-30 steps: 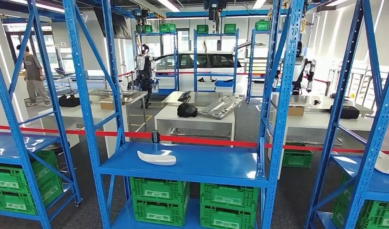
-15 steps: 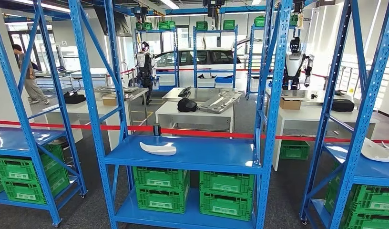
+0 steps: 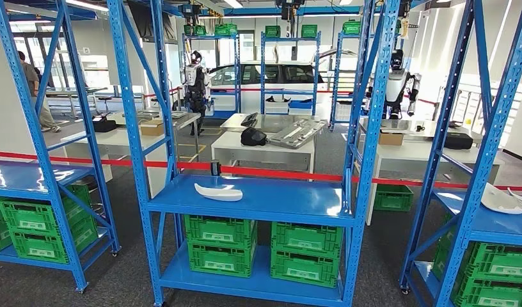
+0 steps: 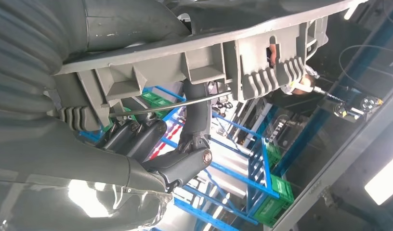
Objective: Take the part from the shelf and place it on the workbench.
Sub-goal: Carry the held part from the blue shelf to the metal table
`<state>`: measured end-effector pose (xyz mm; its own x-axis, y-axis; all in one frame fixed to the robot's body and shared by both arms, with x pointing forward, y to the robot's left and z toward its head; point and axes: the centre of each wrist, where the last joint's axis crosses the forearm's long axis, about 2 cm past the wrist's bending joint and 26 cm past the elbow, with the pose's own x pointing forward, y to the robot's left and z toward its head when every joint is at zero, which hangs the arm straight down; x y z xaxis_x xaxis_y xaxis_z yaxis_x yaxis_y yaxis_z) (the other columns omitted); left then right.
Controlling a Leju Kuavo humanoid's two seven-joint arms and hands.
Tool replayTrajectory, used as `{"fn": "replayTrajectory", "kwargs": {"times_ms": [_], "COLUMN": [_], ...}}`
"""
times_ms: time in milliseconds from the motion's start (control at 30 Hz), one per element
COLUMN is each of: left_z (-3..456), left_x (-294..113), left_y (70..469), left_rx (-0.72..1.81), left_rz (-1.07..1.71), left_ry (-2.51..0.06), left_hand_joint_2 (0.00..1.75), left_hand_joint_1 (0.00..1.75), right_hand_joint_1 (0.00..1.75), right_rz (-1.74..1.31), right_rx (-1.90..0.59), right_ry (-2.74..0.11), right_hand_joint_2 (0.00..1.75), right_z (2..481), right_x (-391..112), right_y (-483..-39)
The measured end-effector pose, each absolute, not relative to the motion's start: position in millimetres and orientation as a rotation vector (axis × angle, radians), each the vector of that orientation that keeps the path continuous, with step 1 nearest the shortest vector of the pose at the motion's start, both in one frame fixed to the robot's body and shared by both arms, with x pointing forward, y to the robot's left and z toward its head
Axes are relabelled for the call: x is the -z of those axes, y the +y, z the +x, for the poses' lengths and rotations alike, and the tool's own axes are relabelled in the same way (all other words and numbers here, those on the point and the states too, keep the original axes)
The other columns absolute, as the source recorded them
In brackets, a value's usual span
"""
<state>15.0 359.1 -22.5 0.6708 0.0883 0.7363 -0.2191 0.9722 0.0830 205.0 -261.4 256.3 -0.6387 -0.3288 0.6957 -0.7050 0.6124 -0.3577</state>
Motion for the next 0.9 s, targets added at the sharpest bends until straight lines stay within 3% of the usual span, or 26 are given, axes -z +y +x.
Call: {"fn": "replayTrajectory", "kwargs": {"times_ms": [900], "left_z": [18.8], "left_x": [22.6], "left_y": [355.6], "left_rx": [-0.183], "left_rz": [0.148], "left_ry": [-0.833], "left_hand_joint_2": [1.75], "left_hand_joint_1": [0.00], "right_hand_joint_1": [1.75], "right_rz": [0.796], "right_rx": [-0.922], "right_ry": [-2.276], "right_hand_joint_2": [1.75], "right_z": [205.7], "right_x": [-258.3], "right_y": [-255.9]}}
